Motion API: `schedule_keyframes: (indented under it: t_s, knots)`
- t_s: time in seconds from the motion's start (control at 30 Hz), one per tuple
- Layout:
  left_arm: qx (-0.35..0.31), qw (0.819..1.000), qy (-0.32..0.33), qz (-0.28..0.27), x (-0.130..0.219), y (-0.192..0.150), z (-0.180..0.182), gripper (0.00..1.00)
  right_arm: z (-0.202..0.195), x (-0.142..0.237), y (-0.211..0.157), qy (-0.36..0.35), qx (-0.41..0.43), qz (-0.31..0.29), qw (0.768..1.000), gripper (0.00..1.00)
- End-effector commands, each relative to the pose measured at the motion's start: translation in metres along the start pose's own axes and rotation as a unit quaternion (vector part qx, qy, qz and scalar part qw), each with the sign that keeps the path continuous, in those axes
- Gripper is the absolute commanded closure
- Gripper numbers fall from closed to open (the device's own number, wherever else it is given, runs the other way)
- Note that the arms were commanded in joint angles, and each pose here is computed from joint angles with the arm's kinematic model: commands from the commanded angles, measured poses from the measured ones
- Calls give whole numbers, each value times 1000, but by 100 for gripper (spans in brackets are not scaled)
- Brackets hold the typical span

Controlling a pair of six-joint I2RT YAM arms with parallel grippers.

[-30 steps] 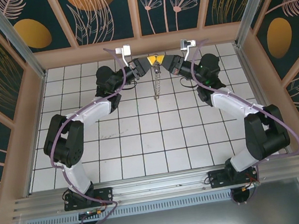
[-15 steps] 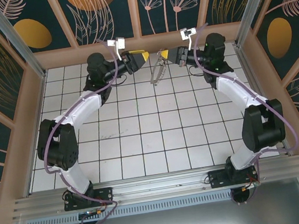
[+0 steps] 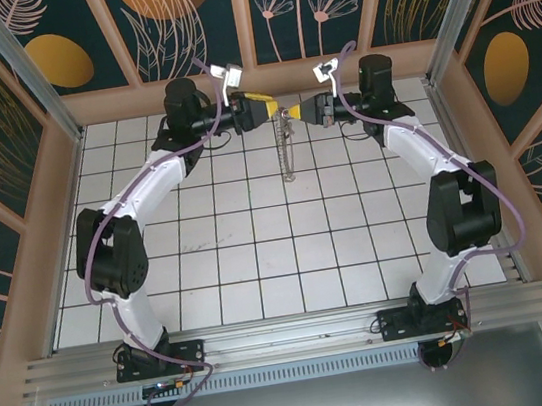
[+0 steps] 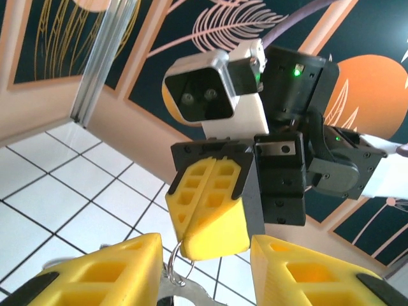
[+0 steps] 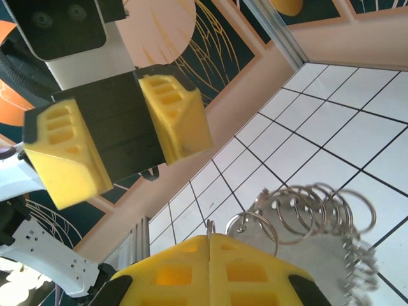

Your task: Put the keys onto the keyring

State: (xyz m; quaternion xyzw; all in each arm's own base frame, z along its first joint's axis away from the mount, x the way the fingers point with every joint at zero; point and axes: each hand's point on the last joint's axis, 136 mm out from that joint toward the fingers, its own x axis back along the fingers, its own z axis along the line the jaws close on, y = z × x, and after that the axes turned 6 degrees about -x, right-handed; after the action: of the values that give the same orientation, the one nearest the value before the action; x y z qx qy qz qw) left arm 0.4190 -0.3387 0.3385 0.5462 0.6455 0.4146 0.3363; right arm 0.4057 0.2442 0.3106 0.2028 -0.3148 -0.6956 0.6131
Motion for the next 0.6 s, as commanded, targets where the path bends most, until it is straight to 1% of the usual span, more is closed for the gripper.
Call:
schedule_keyframes:
  t_s: [0.0, 0.57]
  knots:
    - [-7, 1000, -24, 15, -3, -3, -3, 60, 18, 1, 8, 25, 40, 6, 999, 100]
    - [9, 998, -50, 28, -11, -20, -5, 62, 18, -5, 6, 28, 39, 10, 999, 100]
